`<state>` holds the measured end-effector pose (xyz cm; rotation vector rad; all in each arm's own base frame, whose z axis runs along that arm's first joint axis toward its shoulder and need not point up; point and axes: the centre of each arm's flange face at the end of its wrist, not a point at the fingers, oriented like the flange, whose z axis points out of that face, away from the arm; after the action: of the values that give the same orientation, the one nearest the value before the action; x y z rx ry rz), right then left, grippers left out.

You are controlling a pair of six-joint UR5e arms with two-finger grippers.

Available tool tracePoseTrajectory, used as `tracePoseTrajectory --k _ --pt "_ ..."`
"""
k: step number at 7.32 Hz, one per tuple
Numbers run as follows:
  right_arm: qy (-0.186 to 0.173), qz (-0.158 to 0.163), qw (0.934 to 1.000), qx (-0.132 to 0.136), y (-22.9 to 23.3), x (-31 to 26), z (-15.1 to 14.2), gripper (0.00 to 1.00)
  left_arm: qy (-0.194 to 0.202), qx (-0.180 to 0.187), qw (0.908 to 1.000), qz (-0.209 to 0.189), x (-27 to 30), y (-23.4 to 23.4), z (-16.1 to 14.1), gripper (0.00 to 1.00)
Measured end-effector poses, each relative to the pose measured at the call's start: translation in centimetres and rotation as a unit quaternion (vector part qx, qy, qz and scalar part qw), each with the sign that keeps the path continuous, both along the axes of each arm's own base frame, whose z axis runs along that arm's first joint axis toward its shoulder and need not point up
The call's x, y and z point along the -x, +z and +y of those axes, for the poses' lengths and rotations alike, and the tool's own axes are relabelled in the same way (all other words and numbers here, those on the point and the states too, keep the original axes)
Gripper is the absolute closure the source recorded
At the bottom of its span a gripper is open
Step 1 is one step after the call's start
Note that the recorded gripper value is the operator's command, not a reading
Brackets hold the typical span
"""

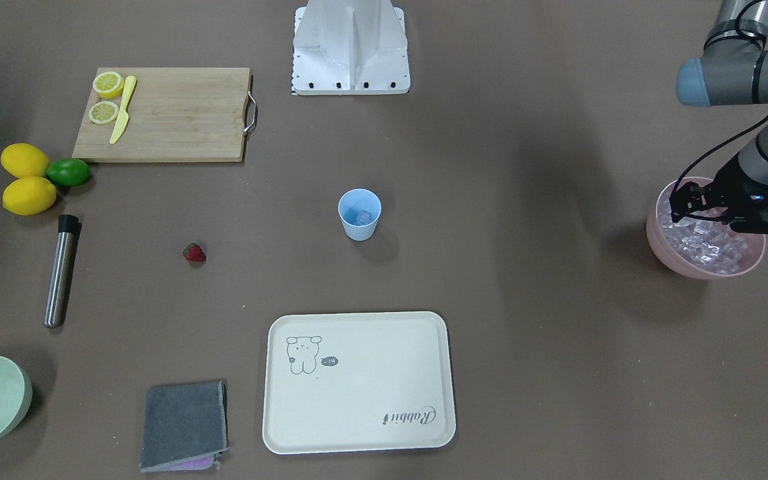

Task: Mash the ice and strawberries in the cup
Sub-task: 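Lower the left gripper into the ice bowl and grasp another cube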

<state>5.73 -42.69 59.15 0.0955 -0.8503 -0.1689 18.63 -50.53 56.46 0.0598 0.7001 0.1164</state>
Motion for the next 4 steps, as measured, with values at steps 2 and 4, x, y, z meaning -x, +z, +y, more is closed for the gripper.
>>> tracePoseTrajectory --k 2,4 --pt "0.000 0.000 1.0000 -0.001 -0.06 0.00 0.00 0.00 0.001 0.000 1.0000 -0.002 -0.14 0.14 0.07 0.11" --pt "0.000 0.000 1.0000 0.000 -0.07 0.00 0.04 0.00 0.003 0.000 1.0000 -0.005 -0.55 0.27 0.08 0.12"
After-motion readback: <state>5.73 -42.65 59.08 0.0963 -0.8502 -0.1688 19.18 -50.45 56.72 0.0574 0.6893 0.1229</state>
